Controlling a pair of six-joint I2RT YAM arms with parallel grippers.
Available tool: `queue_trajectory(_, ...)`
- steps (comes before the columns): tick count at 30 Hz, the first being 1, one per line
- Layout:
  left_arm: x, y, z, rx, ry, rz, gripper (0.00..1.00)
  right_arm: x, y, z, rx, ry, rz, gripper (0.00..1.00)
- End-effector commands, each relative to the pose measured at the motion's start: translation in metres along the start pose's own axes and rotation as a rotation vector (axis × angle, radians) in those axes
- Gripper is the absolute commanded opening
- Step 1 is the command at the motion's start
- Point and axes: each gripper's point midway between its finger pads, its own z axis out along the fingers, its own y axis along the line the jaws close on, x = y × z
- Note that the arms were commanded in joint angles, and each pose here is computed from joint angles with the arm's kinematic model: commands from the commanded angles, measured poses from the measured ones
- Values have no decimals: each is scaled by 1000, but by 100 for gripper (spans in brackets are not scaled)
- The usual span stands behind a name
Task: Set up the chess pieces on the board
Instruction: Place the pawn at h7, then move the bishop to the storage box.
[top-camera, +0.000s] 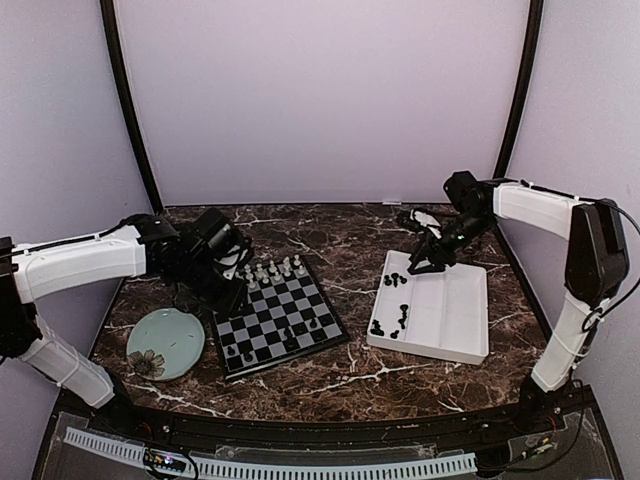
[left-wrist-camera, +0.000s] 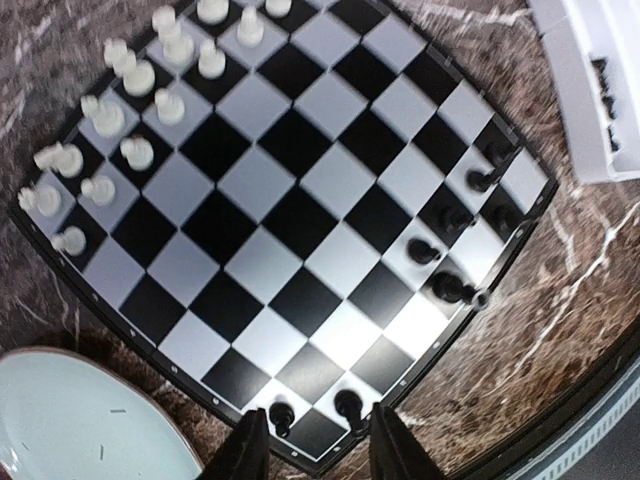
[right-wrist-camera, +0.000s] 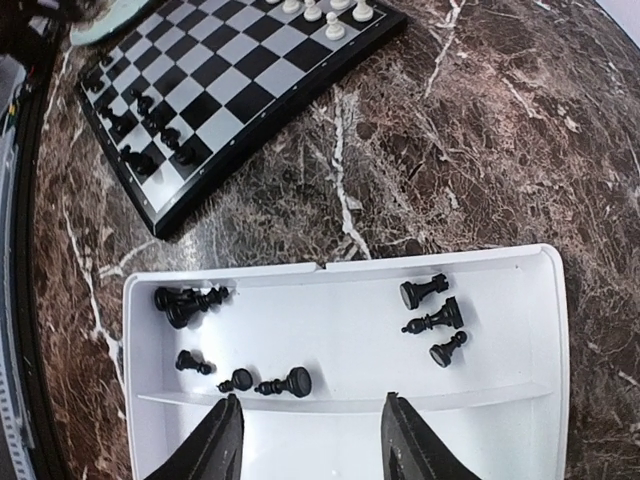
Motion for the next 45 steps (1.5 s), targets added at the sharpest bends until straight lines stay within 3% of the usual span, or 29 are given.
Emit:
queue_trajectory(1, -45, -11, -42, 35, -183, -7, 36, 19, 1, 16, 7, 211, -219, 45)
queue_trajectory(5, -73, -25, -54, 101, -300, -44, 36, 32, -15, 30, 80, 376, -384, 39)
queue_trajectory(10, -89, -30, -61, 142, -387, -78, 36, 35, -32, 42, 116, 489, -517, 36)
queue_trajectory(21, -85, -30, -55, 159, -398, -112, 37, 17, -85, 59, 262, 508, -653, 35)
queue_trajectory(29, -84, -29, -50, 165, -396, -131, 37, 17, -100, 74, 254, 528, -660, 36)
queue_trajectory(45, -82, -30, -40, 162, -379, -133, 37, 46, -60, 96, 81, 604, -714, 43)
